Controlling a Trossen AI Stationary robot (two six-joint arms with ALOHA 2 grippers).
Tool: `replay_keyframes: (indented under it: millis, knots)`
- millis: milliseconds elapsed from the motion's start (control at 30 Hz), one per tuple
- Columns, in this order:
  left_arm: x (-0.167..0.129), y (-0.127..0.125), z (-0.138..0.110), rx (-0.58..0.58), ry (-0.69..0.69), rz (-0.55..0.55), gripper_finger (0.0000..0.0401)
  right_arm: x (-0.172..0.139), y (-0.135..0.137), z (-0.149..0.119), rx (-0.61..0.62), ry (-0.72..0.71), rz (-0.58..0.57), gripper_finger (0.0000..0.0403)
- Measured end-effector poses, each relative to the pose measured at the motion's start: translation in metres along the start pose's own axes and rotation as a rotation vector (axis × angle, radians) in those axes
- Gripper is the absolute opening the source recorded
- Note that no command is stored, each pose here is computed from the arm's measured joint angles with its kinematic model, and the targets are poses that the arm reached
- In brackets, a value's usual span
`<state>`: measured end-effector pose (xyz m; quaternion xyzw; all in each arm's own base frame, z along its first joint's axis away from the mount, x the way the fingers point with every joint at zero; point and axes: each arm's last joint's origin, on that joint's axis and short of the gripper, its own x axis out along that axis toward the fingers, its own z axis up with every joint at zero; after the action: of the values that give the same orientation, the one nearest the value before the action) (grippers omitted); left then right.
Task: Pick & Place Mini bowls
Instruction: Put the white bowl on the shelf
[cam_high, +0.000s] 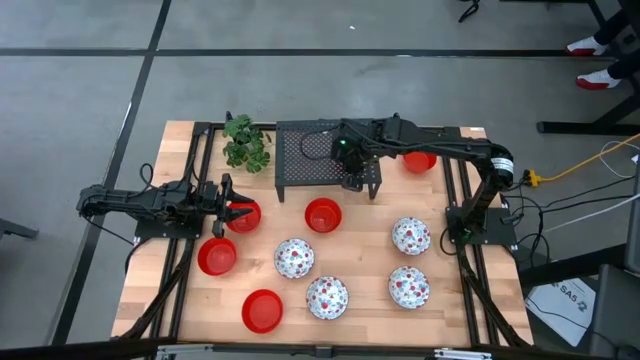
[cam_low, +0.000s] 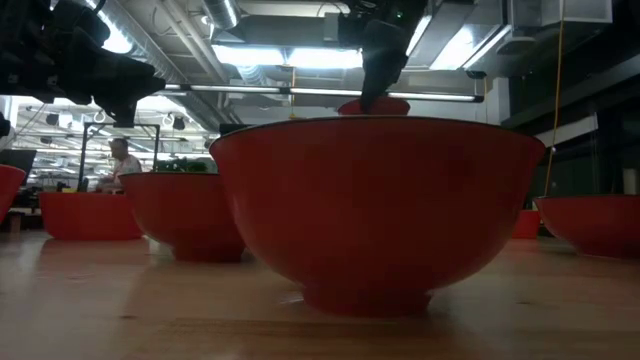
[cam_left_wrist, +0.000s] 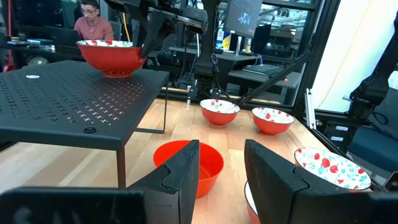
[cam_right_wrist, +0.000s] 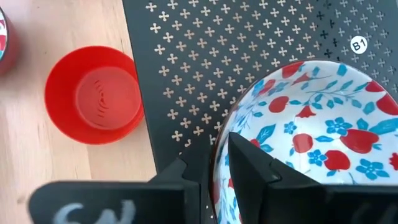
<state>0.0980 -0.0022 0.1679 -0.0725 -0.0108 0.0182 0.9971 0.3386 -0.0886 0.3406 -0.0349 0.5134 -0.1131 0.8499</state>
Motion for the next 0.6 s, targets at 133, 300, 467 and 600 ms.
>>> replay_keyframes:
  millis: [133,300,467,600]
  knots:
    - [0.0,0.0,0.0,0.0,0.0,0.0,0.0123,0.0,0.0,-0.001,-0.001,0.009,0.001,0.0058]
    - [0.0,0.0,0.0,0.0,0.0,0.0,0.0123,-0.003,-0.002,-0.004,-0.008,0.042,-0.098,0.0058]
    - [0.0,0.0,0.0,0.0,0.0,-0.001,0.0123,-0.016,-0.005,-0.005,0.0,0.006,-0.14,0.0058]
    - [0.0,0.0,0.0,0.0,0.0,-0.001,0.0123,-0.028,-0.005,-0.007,0.01,-0.033,-0.126,0.0058]
